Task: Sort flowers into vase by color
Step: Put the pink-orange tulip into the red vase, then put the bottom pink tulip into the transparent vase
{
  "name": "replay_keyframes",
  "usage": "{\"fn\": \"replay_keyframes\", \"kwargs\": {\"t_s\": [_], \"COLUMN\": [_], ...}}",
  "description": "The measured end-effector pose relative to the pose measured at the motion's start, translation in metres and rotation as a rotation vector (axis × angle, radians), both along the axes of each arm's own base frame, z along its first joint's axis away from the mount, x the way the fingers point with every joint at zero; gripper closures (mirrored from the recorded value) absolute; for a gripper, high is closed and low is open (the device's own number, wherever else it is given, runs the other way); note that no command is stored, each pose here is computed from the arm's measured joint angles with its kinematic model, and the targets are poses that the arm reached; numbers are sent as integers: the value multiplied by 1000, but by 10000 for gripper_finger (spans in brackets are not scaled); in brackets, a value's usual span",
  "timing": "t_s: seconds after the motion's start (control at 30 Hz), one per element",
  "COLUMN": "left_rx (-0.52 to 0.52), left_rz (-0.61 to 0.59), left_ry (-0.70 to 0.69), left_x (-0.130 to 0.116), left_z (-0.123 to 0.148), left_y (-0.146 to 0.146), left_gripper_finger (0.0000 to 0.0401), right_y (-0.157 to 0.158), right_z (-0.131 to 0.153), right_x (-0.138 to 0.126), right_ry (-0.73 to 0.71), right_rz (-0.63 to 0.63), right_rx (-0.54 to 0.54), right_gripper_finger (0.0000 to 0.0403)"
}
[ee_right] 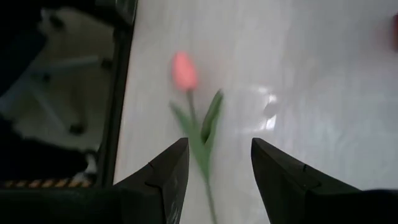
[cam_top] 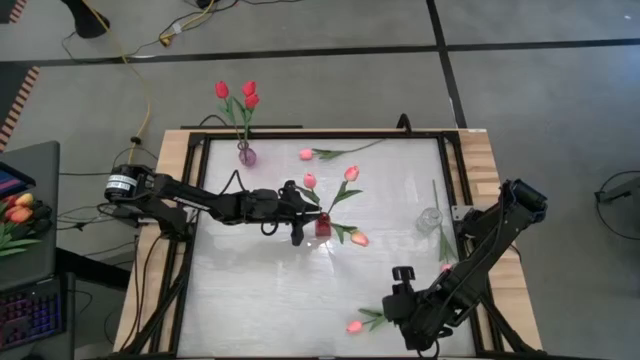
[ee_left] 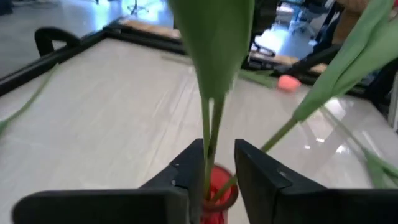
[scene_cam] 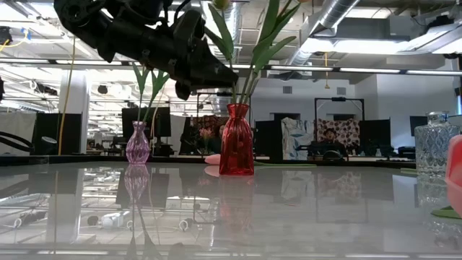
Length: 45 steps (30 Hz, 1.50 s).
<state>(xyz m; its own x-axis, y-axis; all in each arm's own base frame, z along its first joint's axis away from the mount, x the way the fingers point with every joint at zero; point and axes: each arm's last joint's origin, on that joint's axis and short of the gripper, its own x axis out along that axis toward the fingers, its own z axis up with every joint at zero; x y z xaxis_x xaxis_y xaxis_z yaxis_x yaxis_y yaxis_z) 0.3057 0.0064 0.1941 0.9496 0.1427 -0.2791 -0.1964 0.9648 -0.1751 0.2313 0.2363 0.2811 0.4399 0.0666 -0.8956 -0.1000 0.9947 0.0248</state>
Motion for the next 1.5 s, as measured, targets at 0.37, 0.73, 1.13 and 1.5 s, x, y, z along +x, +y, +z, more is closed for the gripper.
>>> {"fn": "replay_keyframes", "kwargs": {"t_s": [0.37,0.73,1.13,1.5], "left_rx": [16,-17,131,258], "left_rz": [-60,-95,-159,-179], "left_ry": [316,633,613,493], "left_x": [-10,-35,-55,-83], "left_z": [26,38,40,44], "left_y": [-2,-16,-96,-153], "left_gripper_finger": [267,262,262,262], "right_y": [15,26,40,28], "right_z": [-43,-71,-71,-103], "right_x": [5,9,-6,-5], "right_ry": [208,356,268,297], "right_rz": [213,226,243,204], "right_rx": [-112,-69,-148,-117], "right_gripper_finger": [204,204,230,260]}}
